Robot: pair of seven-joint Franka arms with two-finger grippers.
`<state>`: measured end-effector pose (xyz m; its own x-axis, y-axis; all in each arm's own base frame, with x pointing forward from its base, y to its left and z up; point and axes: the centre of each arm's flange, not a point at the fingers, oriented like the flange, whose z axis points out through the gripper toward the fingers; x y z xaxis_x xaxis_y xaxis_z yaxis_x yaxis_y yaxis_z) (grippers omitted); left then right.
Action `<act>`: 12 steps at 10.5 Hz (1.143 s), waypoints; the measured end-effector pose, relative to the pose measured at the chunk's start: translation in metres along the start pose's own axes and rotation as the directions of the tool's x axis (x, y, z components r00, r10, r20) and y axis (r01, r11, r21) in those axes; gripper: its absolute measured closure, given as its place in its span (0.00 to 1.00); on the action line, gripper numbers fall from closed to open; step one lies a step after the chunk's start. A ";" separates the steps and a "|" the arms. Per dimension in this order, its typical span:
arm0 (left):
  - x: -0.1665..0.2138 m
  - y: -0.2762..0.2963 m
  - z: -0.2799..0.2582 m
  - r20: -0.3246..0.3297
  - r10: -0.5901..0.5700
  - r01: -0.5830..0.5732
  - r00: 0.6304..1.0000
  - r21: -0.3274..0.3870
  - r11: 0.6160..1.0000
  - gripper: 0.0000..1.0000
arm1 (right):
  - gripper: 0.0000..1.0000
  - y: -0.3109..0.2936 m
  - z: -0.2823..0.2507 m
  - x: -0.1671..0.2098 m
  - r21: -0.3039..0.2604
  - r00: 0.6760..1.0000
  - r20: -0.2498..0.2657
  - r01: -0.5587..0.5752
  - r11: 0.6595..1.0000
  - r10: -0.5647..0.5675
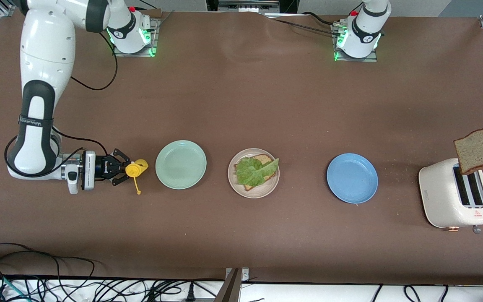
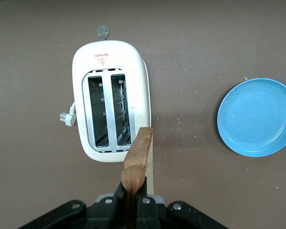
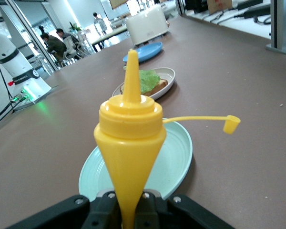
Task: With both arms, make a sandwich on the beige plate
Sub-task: 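Lower the yellow bottle onto the table beside the green plate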
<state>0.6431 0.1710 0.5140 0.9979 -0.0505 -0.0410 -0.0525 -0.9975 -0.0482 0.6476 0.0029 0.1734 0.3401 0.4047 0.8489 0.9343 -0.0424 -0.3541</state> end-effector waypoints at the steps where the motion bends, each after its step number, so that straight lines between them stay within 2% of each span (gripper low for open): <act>1: 0.000 0.000 0.000 0.000 0.000 0.000 1.000 0.000 1.000 0.90 | 0.94 -0.001 -0.003 -0.011 0.014 0.999 -0.026 0.025 1.000 -0.025; 3: 0.000 0.000 0.000 0.000 0.000 0.000 1.000 0.000 1.000 0.90 | 0.94 -0.002 -0.004 -0.024 0.029 0.993 -0.047 0.108 0.994 -0.106; 6: 0.000 0.000 0.000 0.000 0.000 0.000 1.000 0.000 1.000 0.90 | 0.94 -0.001 0.005 -0.034 0.033 0.966 -0.060 0.252 0.967 -0.250; 9: 0.000 0.000 0.000 0.000 0.000 0.000 1.000 0.000 1.000 0.90 | 0.93 0.000 0.006 -0.037 0.025 0.949 -0.068 0.309 0.951 -0.306; 10: 0.000 0.000 0.000 0.000 0.000 0.000 1.000 0.000 1.000 0.90 | 0.83 0.000 0.005 -0.037 0.022 0.949 -0.070 0.311 0.950 -0.309; 12: 0.000 0.000 0.000 0.000 0.000 0.000 1.000 0.000 1.000 0.90 | 0.56 0.001 0.003 -0.037 0.009 0.946 -0.082 0.316 0.949 -0.314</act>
<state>0.6431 0.1709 0.5140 0.9979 -0.0507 -0.0410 -0.0526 -0.9975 -0.0481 0.6354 -0.0090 0.1407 0.0366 0.3215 0.9462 0.9929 0.0958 -0.0710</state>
